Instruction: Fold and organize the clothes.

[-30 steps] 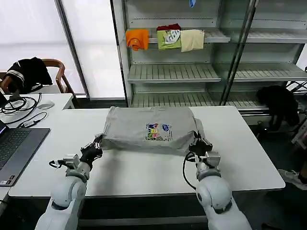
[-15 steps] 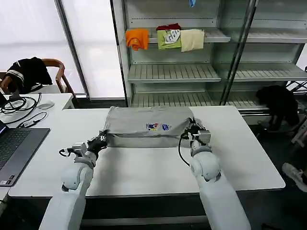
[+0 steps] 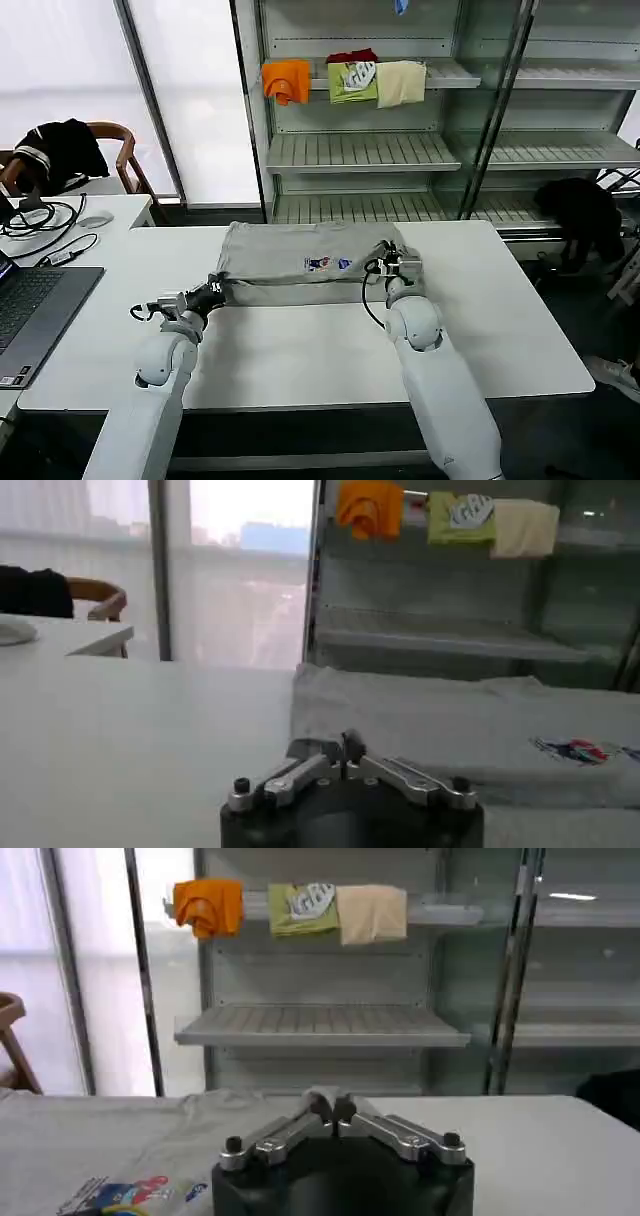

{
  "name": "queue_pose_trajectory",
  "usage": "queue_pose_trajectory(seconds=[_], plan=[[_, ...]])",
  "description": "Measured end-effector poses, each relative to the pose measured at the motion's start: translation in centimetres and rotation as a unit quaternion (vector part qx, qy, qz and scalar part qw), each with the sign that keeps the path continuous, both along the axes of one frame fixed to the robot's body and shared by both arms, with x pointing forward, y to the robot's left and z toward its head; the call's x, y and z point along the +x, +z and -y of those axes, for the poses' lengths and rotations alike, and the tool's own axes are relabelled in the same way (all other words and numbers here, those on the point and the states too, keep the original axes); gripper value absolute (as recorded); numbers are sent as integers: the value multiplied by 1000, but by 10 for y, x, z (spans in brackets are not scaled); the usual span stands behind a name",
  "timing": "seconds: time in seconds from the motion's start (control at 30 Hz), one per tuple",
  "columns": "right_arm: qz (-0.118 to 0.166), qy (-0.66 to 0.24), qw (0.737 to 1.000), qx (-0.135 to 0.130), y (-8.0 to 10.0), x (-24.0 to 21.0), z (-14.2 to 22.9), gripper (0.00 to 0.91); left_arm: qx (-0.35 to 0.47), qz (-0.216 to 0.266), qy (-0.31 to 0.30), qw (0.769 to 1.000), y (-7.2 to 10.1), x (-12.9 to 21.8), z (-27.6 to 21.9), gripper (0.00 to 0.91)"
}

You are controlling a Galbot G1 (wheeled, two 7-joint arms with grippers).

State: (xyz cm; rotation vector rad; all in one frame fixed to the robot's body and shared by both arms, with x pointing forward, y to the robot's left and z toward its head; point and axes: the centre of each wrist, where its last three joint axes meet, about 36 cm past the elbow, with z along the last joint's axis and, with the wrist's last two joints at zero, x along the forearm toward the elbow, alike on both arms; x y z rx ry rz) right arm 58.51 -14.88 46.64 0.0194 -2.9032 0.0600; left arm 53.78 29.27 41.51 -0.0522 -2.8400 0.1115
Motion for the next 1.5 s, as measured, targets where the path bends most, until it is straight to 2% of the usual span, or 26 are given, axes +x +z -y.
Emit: queue_pose_trajectory(seconds=[0.4,0.8,1.1,1.5], plan=[[-23,-16,1000,10,2,-2,-6,907,11,-15,4,1000,6,-5,2,907],[-18,-37,999,-1,4,-36,12,907,39,-23,-6,999,19,-30,9,907],[-28,-44,998,-20,-8,-61,36,907,50,-21,-4,998,21,-49,9,907],[-45,-37,998,-33,-21,-71,47,907,52,-28,12,998,16,-46,4,907]])
